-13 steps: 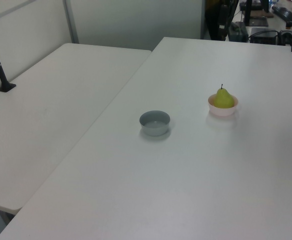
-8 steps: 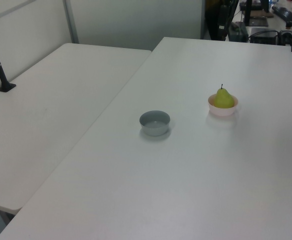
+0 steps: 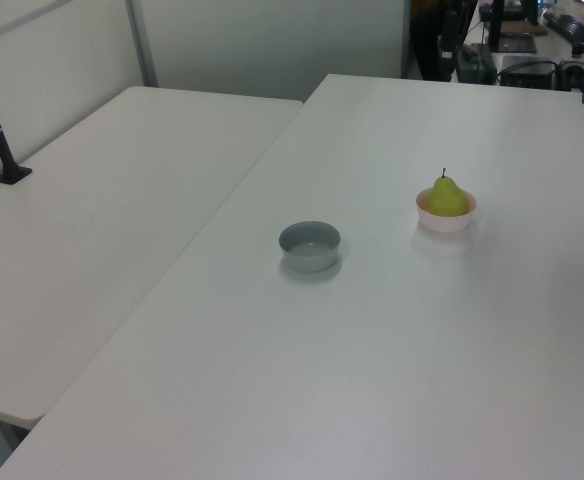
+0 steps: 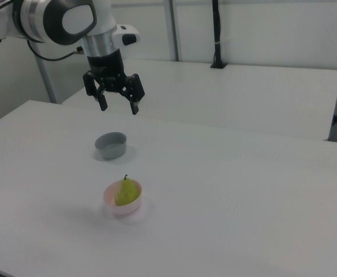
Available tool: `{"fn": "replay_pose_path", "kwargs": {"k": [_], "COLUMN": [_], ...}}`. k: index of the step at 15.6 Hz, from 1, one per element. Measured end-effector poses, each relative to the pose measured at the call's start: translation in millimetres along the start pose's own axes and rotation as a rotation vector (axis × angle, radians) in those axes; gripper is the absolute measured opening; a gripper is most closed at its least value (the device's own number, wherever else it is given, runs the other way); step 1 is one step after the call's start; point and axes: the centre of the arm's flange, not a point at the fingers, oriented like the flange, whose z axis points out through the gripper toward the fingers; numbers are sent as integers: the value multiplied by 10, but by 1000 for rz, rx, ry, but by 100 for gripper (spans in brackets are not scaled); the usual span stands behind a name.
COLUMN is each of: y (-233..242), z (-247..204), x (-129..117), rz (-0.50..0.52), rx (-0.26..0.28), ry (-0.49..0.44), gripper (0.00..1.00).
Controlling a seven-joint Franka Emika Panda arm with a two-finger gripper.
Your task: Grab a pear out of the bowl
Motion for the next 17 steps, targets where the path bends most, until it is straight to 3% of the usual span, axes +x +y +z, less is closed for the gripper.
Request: {"fn": "replay_pose_path", "kwargs": {"k": [2, 5, 11, 17], "y": [89, 289, 223, 117], "z": [23, 70, 584, 1357], "x": [-52, -140, -223, -297], "rz": [-161, -286, -293, -206], "rx": [-8, 2, 39, 21], "ry": [-29, -56, -134, -105], "gripper": [100, 100, 100, 100]}}
